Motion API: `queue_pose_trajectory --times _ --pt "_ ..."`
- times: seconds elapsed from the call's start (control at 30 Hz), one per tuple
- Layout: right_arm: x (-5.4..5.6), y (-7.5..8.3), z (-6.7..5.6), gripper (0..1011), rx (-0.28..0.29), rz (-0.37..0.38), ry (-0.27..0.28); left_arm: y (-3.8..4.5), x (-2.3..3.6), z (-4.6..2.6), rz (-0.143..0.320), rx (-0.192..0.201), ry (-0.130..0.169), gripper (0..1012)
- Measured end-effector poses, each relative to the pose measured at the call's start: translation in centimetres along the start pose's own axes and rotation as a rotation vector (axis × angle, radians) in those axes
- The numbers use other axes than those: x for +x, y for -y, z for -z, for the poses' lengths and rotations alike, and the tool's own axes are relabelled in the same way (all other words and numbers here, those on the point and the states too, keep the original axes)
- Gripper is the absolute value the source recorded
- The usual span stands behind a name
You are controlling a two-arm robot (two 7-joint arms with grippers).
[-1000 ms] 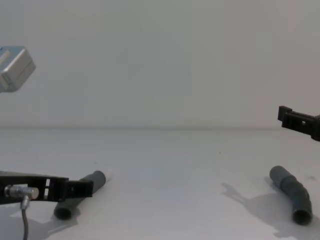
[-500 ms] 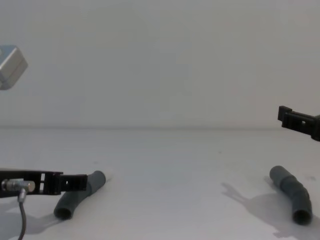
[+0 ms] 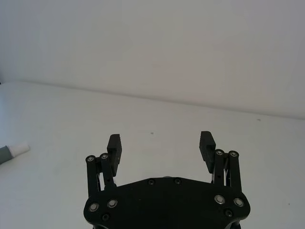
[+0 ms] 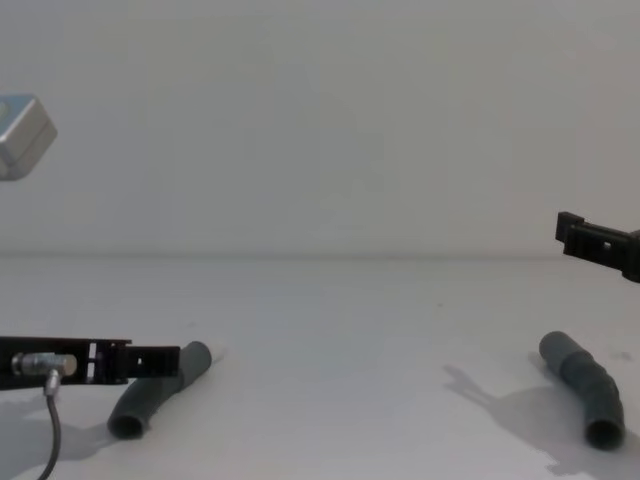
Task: Use both hands to pick up one end of the pipe from the table, align the ends, and insert them.
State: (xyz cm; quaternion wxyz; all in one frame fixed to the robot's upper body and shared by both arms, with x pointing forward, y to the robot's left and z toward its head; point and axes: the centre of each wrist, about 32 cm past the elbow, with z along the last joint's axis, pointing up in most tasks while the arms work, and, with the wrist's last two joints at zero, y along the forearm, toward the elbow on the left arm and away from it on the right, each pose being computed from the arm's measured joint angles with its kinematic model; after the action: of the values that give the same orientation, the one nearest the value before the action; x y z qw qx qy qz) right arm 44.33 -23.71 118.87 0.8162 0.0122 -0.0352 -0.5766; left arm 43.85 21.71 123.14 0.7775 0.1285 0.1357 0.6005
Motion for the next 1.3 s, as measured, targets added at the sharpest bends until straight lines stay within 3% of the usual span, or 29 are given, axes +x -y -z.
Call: queue_pose_trajectory --times 0.4,0.7,0.83,1.0,1.3 --pt "0.0 0.0 0.0 1002 0.000 0.000 0.000 0.43 0.22 -0.24 0.011 0.033 -0.013 1001" --pt "0.0 0.0 0.0 1002 0.000 0.000 0.000 0.82 0.76 -1.17 0.040 0.074 0.030 1002" --pt "0.0 0.0 0.0 1002 0.000 0.000 0.000 1.17 1.19 -1.99 0.063 0.105 0.069 1002" --pt "0.0 0.0 0.0 1002 0.000 0.000 0.000 1.48 1.49 -2.57 0.080 0.128 0.095 1002" --pt "0.0 0.0 0.0 1002 0.000 0.000 0.000 1.75 1.82 -3.06 0.095 0.161 0.113 1002"
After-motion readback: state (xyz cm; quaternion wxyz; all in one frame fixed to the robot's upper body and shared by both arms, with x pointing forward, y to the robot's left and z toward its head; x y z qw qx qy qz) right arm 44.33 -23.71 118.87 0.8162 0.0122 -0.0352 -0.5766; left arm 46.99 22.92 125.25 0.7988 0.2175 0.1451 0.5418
